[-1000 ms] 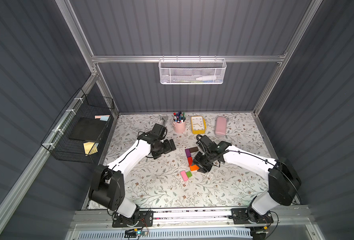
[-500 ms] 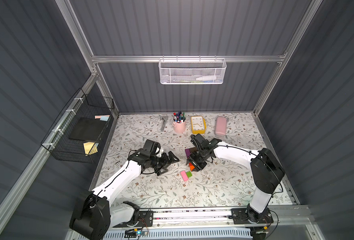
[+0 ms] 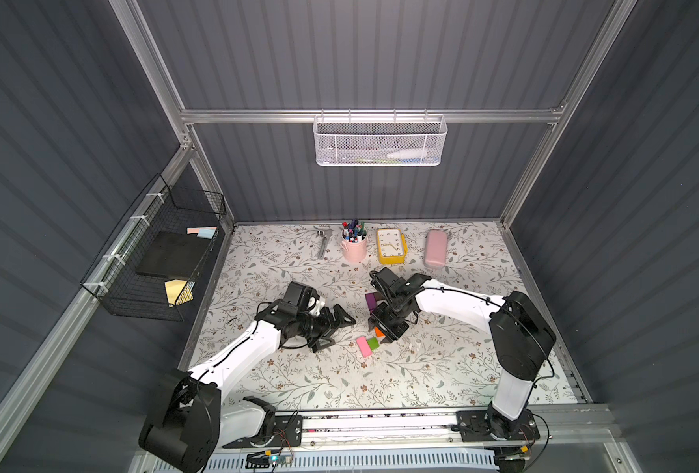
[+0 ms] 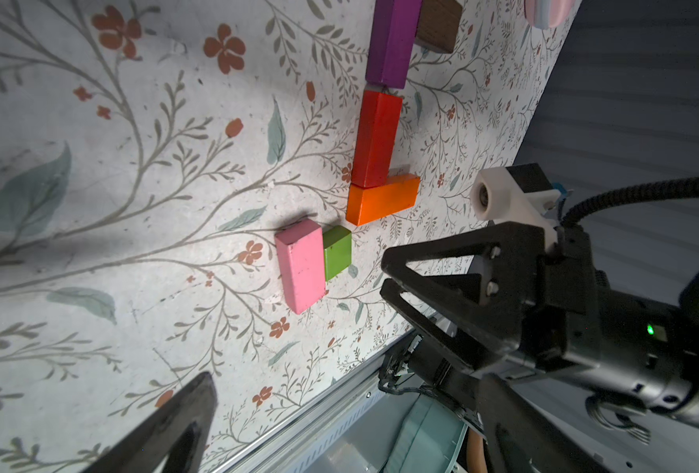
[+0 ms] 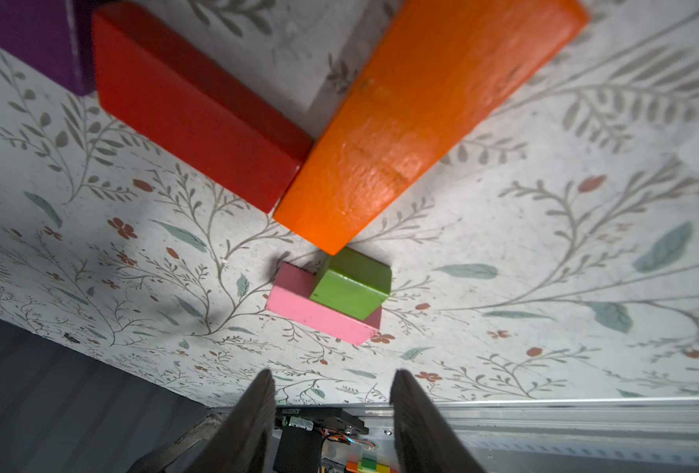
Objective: Assemble the number 6 with building blocks
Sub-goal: Pick up the building block from the center of the board.
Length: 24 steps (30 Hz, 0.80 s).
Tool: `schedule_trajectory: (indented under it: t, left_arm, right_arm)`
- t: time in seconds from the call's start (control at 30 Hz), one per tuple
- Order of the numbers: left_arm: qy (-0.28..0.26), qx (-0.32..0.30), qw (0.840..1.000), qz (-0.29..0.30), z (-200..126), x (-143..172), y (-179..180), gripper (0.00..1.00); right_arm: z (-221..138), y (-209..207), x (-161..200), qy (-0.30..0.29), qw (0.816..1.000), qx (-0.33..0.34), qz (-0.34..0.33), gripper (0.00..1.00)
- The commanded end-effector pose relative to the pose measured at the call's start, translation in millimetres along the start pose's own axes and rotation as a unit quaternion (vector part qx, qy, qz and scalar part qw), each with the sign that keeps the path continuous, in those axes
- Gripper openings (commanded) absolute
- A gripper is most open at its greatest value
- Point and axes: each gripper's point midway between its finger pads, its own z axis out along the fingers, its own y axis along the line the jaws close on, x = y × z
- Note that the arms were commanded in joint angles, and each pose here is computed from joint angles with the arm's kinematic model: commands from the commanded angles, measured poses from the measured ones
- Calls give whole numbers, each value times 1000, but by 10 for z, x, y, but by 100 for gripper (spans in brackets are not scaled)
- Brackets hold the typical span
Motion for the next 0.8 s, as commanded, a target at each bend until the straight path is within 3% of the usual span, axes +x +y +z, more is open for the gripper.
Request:
schedule_trajectory:
  t: [0.0,0.3,0.77]
  left_arm:
    - [2,14,1000,0,12,9,-1,99]
    - [21,-7,999,28,43,14,36,99]
    - [32,-18,998,55,17,31,20,99]
  right_arm:
    - [111,-160,-47,-21,998,33,42,49]
    - [254,-242,-106,-63,995,49,59,48]
    - [356,-213,-85,-73,994,35,78,48]
